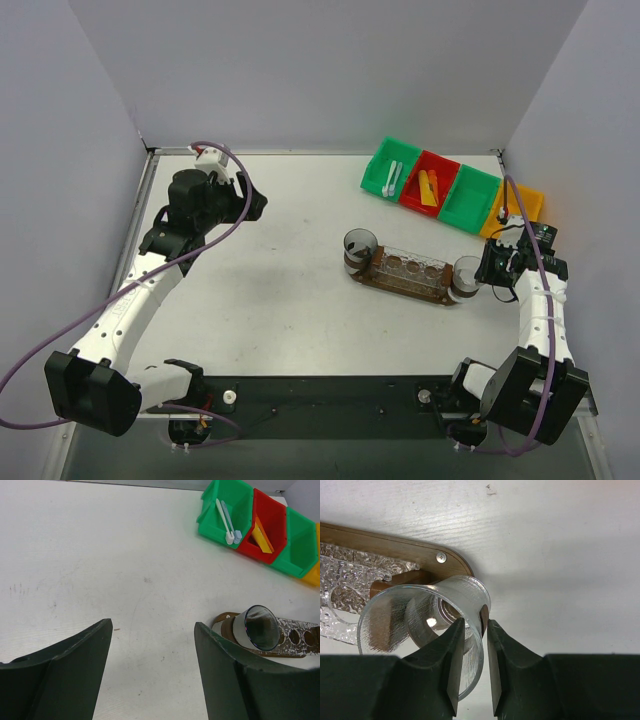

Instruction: Prepare toiletry sets of a toothbrush and toothpaste on the tray

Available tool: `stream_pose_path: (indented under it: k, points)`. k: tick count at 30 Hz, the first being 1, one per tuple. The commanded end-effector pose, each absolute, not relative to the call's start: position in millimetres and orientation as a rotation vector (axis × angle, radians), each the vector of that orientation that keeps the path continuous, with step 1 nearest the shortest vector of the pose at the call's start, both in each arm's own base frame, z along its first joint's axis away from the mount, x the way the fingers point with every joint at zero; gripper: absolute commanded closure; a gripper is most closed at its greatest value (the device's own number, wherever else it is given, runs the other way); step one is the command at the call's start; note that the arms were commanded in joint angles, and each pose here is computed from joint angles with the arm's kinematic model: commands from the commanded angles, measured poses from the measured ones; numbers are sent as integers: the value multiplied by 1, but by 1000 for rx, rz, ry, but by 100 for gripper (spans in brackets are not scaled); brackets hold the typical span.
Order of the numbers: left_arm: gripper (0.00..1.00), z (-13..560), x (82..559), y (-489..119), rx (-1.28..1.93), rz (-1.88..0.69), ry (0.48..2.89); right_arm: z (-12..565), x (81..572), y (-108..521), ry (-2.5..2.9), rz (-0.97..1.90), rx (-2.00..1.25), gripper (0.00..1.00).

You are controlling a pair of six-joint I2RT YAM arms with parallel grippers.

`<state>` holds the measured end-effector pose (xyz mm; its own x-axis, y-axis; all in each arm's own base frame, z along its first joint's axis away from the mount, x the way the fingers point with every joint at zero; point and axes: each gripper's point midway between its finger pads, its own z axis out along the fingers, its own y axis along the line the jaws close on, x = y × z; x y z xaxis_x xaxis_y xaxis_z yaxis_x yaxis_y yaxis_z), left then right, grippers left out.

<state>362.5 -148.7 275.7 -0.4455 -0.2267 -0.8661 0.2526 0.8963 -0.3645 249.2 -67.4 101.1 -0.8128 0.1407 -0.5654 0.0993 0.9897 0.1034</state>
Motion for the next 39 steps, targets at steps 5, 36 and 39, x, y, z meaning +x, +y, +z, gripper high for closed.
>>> stream_pose_path:
  k: [5, 36, 39]
  points:
    - [23, 296, 367, -148, 23, -560, 1879, 105, 253, -63, 2526, 119, 163, 84]
    - [23, 297, 365, -148, 23, -564, 1873, 105, 256, -56, 2528, 160, 166, 80]
    - [23, 295, 366, -147, 21, -562, 1876, 105, 256, -57, 2531, 147, 185, 73]
